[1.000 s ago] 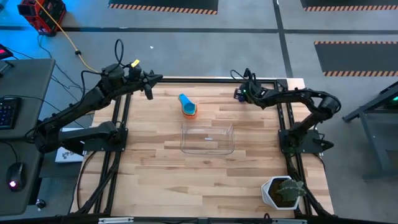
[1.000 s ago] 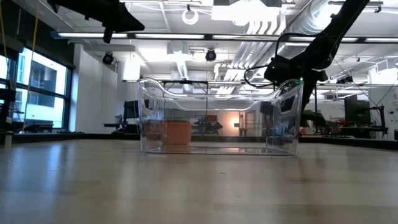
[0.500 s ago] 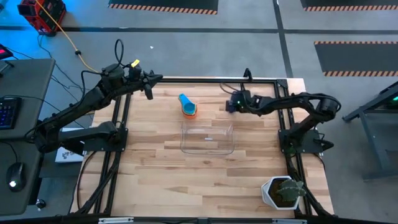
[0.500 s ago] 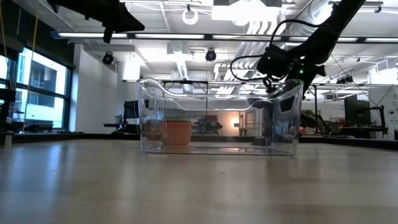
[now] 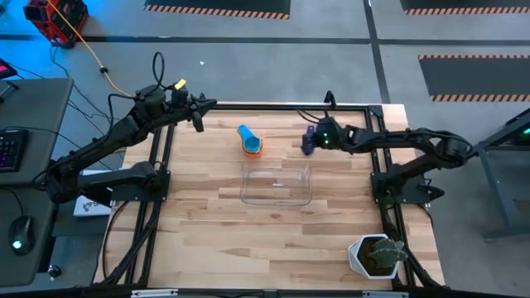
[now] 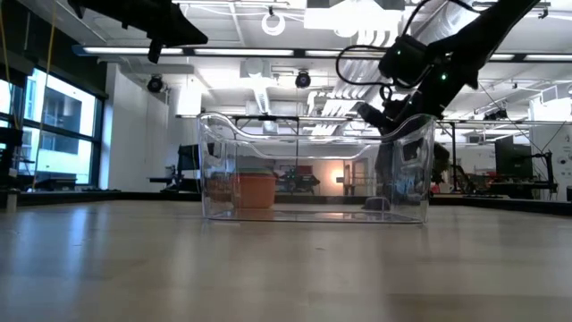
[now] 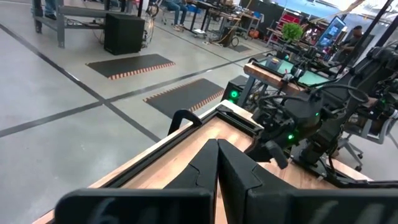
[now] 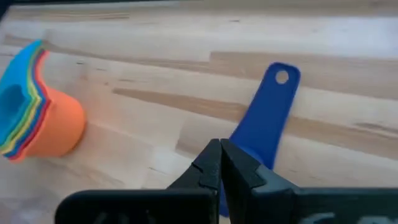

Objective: Nest measuring cups in basket
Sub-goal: Stack the violet measuring cup on top of the light blue measuring cup

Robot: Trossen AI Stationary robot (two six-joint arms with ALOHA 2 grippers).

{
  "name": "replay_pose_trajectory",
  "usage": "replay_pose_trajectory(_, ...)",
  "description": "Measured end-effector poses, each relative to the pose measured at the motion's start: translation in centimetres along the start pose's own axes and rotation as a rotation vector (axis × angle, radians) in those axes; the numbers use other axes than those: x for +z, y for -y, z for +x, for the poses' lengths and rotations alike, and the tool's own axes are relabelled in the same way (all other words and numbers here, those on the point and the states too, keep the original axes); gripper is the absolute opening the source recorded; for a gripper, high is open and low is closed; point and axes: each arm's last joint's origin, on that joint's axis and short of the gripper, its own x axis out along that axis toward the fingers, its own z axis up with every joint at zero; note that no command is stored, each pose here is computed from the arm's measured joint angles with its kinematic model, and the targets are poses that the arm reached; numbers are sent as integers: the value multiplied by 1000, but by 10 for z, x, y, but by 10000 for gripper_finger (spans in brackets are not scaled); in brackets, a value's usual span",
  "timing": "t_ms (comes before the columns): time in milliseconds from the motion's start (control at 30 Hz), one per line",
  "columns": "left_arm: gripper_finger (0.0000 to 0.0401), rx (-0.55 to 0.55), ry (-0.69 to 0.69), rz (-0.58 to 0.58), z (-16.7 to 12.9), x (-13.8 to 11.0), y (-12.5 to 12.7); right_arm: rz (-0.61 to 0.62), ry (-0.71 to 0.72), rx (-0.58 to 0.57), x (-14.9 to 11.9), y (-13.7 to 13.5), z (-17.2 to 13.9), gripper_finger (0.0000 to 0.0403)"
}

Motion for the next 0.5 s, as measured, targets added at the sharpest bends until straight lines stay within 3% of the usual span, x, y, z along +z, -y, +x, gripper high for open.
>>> replay_pose_trajectory(500, 0, 0, 0, 0, 0, 0, 0, -15, 23, 41, 5, -2, -11, 0)
